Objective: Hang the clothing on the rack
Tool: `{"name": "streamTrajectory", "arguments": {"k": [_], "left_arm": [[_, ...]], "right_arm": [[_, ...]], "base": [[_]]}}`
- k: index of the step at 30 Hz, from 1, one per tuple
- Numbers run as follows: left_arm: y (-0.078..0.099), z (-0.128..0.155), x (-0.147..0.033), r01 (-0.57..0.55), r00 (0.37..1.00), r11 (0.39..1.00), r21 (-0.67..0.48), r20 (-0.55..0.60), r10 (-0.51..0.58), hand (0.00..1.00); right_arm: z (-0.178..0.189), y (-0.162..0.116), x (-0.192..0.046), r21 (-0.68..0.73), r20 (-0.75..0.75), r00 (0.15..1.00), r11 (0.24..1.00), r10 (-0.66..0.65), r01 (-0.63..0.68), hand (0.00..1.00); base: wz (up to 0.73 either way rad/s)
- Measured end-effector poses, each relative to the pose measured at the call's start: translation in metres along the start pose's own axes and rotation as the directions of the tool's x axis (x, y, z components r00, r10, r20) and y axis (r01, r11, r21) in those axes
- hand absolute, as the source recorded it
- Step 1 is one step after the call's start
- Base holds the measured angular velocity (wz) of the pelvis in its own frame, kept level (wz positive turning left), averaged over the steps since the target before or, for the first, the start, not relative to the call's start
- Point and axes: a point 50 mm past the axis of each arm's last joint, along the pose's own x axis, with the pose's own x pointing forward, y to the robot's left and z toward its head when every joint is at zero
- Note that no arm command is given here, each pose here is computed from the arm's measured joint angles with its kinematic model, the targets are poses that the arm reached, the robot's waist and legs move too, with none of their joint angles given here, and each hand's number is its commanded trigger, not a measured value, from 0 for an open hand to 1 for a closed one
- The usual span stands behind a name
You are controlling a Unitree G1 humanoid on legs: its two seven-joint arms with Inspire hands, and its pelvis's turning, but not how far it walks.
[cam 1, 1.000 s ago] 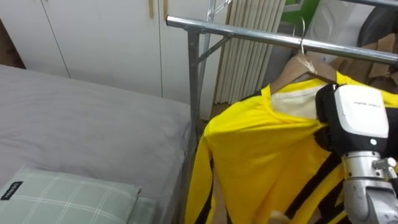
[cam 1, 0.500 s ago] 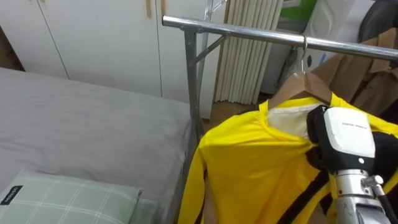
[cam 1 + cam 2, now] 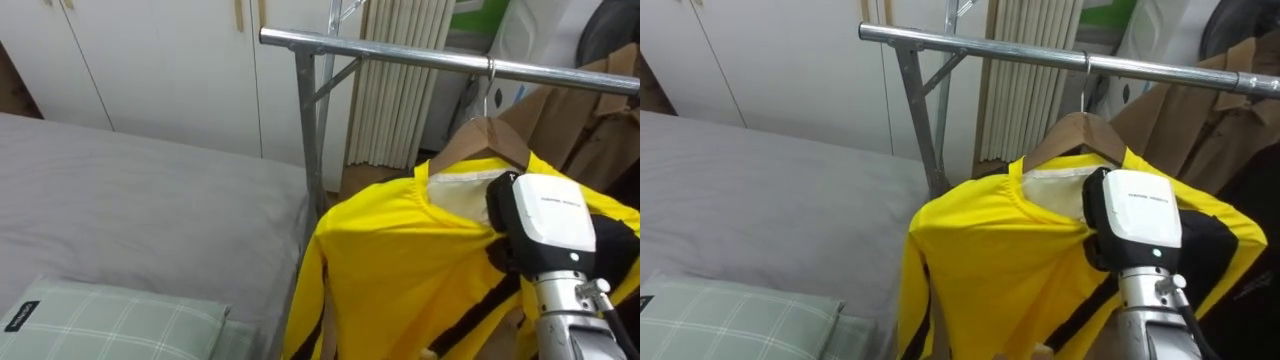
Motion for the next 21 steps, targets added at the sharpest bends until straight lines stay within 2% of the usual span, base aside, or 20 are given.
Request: {"name": "streamTrajectory", "arguments": {"k": [1, 2, 21], "left_arm": [[0.0000, 0.0000, 0.0000, 0.000, 1.000, 1.000, 0.000, 0.000, 0.000, 0.00], [0.0000, 0.0000, 0.0000, 0.000, 1.000, 1.000, 0.000, 0.000, 0.000, 0.00], [-0.0017, 0.0017, -0.0006, -0.021, 1.000, 1.000, -0.004, 0.003, 0.021, 0.00]], "right_arm": [[0.0001, 0.0001, 0.0000, 0.001, 0.000, 1.000, 1.000, 0.001, -0.001, 0.22], [0.0004, 0.0003, -0.0001, 0.002, 0.000, 1.000, 1.000, 0.002, -0.002, 0.00], [0.0015, 0.0040, -0.0008, 0.125, -0.058, 0.998, 0.992, 0.017, -0.010, 0.00]], "base": [[0.00], [0.00], [0.00]]}}
